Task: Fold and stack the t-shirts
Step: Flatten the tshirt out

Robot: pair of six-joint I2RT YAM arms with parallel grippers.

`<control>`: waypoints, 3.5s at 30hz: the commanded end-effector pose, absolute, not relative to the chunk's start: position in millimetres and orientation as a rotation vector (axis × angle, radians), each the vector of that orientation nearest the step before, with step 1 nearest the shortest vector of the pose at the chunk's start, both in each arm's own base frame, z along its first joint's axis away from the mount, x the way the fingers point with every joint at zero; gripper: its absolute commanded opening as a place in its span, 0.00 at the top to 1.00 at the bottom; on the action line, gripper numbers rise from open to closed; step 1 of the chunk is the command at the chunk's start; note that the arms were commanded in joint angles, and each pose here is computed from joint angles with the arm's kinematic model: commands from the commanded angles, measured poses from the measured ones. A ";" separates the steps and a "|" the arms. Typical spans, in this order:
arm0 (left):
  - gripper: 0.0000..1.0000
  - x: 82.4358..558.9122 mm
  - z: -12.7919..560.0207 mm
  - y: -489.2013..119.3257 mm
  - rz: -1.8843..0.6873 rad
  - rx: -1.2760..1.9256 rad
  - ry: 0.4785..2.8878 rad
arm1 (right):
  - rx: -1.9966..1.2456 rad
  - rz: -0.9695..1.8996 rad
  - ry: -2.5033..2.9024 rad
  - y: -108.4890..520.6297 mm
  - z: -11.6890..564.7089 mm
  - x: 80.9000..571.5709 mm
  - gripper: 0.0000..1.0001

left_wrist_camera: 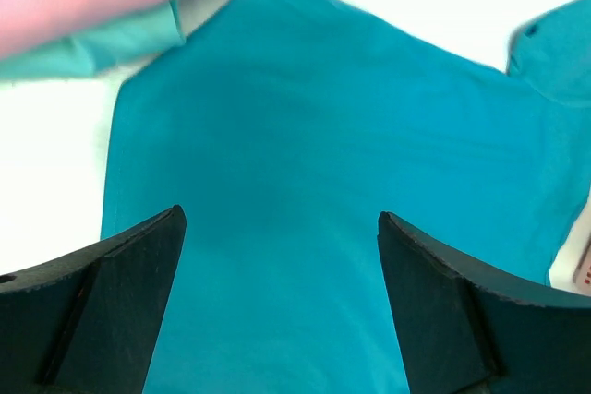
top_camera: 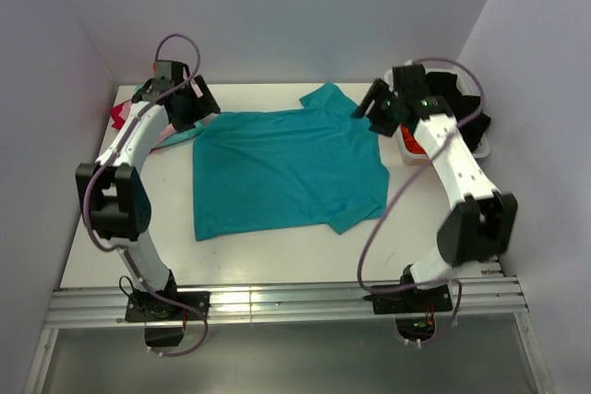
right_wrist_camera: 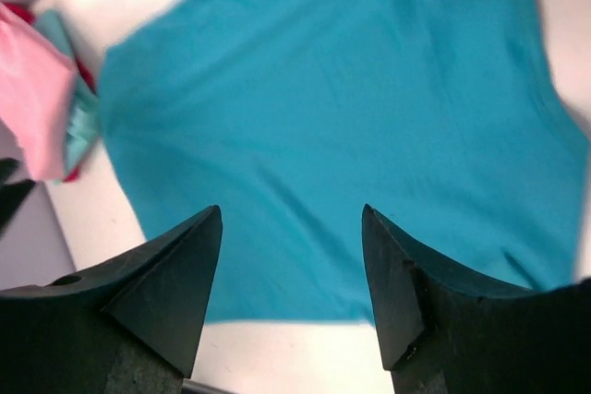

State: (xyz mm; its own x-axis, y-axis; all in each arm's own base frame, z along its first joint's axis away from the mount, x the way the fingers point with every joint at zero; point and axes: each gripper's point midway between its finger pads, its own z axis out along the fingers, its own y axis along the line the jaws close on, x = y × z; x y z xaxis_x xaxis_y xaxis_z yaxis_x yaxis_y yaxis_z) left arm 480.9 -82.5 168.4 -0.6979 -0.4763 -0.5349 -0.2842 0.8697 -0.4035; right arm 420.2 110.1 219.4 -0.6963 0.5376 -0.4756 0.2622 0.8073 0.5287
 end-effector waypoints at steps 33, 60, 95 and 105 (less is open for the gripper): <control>0.13 335.8 111.5 -115.2 -0.474 -0.474 2.527 | 0.883 0.222 2.850 104.8 22.1 216.1 0.40; 0.13 337.3 100.3 -112.8 -0.439 -0.374 2.561 | 0.864 0.100 2.882 108.1 14.5 216.2 1.00; 0.14 356.5 103.2 -121.3 -0.491 -0.369 2.530 | 0.818 0.370 2.868 161.6 104.1 181.0 0.28; 0.15 350.1 125.2 -124.6 -0.536 -0.424 2.524 | 0.484 0.470 2.826 243.4 123.9 359.6 0.70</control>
